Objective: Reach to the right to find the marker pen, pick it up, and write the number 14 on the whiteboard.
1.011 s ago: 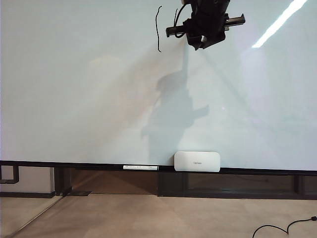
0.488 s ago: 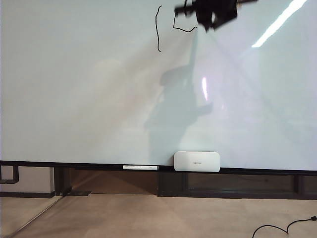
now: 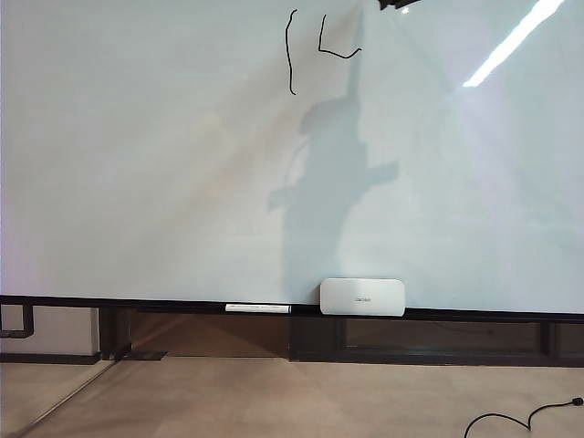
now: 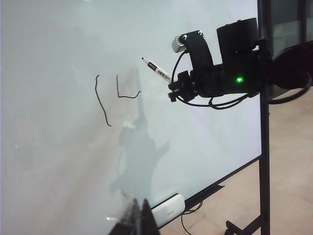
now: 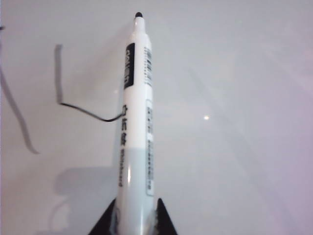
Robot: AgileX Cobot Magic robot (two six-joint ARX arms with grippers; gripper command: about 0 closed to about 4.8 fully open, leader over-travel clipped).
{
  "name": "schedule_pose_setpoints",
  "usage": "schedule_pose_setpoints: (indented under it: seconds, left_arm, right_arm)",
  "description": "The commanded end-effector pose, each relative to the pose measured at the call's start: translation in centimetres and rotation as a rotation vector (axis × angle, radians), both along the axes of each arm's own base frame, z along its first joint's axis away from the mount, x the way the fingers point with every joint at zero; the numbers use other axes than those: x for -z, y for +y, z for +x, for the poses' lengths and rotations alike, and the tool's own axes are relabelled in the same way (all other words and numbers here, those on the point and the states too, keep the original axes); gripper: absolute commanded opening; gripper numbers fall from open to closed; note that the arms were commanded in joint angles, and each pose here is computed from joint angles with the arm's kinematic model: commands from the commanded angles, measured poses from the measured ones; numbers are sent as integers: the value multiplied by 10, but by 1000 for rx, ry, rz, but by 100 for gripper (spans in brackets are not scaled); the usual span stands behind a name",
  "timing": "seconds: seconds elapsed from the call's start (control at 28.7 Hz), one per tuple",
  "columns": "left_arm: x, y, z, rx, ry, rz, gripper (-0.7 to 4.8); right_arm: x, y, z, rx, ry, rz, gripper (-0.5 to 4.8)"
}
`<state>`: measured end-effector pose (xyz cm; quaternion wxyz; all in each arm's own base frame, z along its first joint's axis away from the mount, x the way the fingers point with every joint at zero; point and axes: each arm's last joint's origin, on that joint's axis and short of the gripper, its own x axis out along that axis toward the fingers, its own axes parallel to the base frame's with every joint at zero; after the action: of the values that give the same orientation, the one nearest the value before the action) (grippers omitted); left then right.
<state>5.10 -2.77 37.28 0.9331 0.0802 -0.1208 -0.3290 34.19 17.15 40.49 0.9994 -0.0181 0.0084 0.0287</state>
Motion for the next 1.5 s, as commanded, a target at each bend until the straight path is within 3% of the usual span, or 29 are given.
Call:
schedule_pose_setpoints:
  seconds: [0.03,1.5]
  left_arm:
    - [-2,0,-1,3,-14,0,-6]
    - [-2,0,-1,2,-19,6,-6]
  right_arm:
    - [-4,2,0,-40,-28,12,-2]
    - [22,1,24,-27,21,-10,-2]
